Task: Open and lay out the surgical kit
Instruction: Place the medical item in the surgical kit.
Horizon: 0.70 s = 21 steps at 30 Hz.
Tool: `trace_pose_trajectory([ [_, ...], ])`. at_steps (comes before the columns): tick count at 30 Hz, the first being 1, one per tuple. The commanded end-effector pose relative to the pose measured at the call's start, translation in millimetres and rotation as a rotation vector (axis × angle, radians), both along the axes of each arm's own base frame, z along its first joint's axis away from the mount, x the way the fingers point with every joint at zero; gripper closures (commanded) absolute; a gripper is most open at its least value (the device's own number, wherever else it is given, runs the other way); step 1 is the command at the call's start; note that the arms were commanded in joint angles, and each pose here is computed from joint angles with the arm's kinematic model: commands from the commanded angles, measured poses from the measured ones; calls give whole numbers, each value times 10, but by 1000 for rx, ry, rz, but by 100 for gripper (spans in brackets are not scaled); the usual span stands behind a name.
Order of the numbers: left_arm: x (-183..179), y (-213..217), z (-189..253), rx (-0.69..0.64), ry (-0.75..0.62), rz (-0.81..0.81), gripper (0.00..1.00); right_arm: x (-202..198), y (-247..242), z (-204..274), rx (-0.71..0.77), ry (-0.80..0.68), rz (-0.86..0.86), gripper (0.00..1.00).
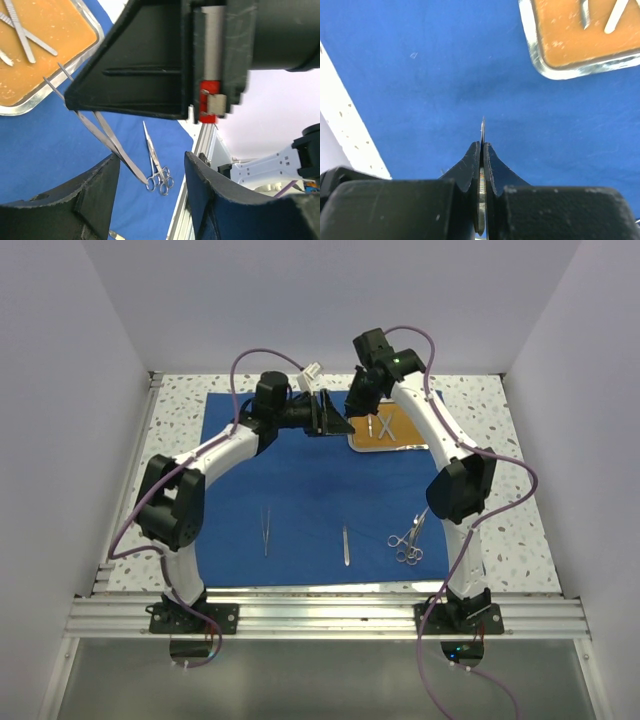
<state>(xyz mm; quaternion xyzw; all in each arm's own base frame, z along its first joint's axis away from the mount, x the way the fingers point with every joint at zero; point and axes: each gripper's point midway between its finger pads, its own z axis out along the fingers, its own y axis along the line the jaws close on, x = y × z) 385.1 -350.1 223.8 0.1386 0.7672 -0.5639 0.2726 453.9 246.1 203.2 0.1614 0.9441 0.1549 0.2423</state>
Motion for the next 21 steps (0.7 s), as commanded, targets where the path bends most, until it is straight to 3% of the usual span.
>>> trace_pose_trajectory([
  [1,102,-18,81,13,-65,14,42,-138,117,323,100,-7,8,100],
  [7,174,-6,21,37,-61,46,51,-244,147,385,131,14,28,100],
  [9,197,2,11,44,-59,60,64,-293,140,381,134,25,32,100],
  [10,205,8,-4,51,-58,66,84,-312,140,381,138,28,34,100],
  [12,226,26,-25,68,-49,83,100,-350,123,365,134,33,38,100],
  [18,205,131,-107,145,-41,117,100,-336,94,335,114,24,49,100],
  [21,130,241,-163,206,-44,133,100,-200,54,316,101,6,43,43],
])
